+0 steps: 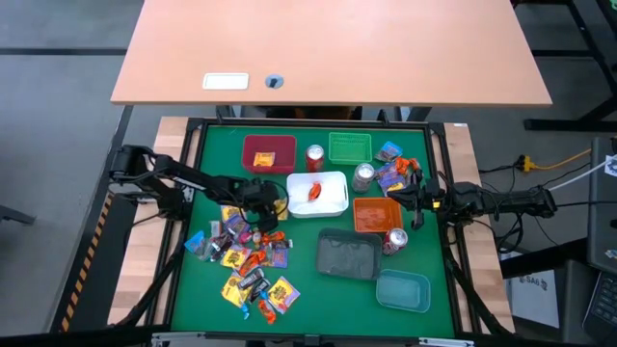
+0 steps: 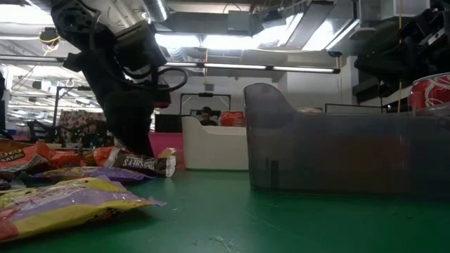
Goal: Sort candy
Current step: Put the yellow candy into the red bin
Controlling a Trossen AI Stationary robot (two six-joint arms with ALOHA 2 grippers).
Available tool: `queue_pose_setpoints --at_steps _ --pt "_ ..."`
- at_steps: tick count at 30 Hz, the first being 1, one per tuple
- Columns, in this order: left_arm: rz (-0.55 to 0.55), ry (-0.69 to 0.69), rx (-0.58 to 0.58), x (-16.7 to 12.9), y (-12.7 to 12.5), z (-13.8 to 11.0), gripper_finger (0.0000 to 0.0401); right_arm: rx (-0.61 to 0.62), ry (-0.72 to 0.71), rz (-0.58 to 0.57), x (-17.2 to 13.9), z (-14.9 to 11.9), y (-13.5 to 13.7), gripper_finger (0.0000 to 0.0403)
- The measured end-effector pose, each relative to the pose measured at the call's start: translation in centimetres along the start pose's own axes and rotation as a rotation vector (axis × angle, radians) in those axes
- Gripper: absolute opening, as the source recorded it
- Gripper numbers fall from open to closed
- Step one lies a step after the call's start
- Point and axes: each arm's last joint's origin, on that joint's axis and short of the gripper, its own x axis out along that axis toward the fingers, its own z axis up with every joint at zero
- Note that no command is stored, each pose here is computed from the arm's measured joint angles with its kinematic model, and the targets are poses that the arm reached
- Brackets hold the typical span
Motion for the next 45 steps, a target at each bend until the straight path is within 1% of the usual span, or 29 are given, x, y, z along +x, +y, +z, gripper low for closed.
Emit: queue_pose_setpoints --at_steps 3,7,10,15,19,22,25,27,29,31,35,38,41,45 --pt "-0.008 -0.003 0.002 -1.1 0.2 0.0 0.0000 0.006 -0.024 0.003 0.0 0.2 0.0 0.0005" --pt "-0.002 -0.017 -0.019 -3.2 0.8 0.1 0.0000 0.025 -0.106 -0.016 -0.1 1.0 0.0 0.0005" --pt "-0.005 -0.052 -0.040 -4.9 1.4 0.4 0.0000 0.045 -0.176 -0.068 -0.1 1.6 -0.1 0.0005" --pt "-0.008 -0.196 -0.098 -7.9 2.7 1.3 0.0000 0.064 -0.280 -0.195 -0.4 2.6 -0.4 0.0005" --pt "0.059 -0.332 -0.161 -9.9 4.3 2.0 0.0000 0.046 -0.344 -0.318 -0.7 3.2 -0.7 0.0005" --pt "0.138 -0.429 -0.169 -10.9 5.5 2.6 0.0000 0.062 -0.374 -0.412 -0.9 3.4 -0.9 0.0005" --pt "0.223 -0.502 -0.178 -11.4 6.7 3.3 0.0000 0.072 -0.378 -0.461 -0.9 3.4 -1.0 0.0008" --pt "0.263 -0.538 -0.183 -11.5 7.6 3.8 0.0000 0.073 -0.379 -0.467 -1.0 3.4 -1.1 0.0020" --pt "0.296 -0.554 -0.188 -11.5 8.4 4.1 0.0000 0.078 -0.389 -0.467 -1.0 3.5 -1.1 0.0042" --pt "0.327 -0.544 -0.198 -11.2 9.1 4.3 0.0000 0.083 -0.393 -0.477 -1.0 3.6 -1.1 0.0075" --pt "0.368 -0.522 -0.228 -10.6 10.2 4.4 0.0000 0.097 -0.398 -0.532 -1.1 3.6 -1.2 0.0144" --pt "0.385 -0.492 -0.238 -9.9 10.7 4.5 0.0000 0.107 -0.409 -0.557 -1.2 3.7 -1.3 0.0182" --pt "0.394 -0.464 -0.241 -9.3 11.0 4.5 0.0000 0.115 -0.422 -0.556 -1.3 4.0 -1.3 0.0202" --pt "0.399 -0.426 -0.238 -8.4 11.1 4.4 0.0000 0.115 -0.432 -0.555 -1.3 5.2 -1.1 0.0206"
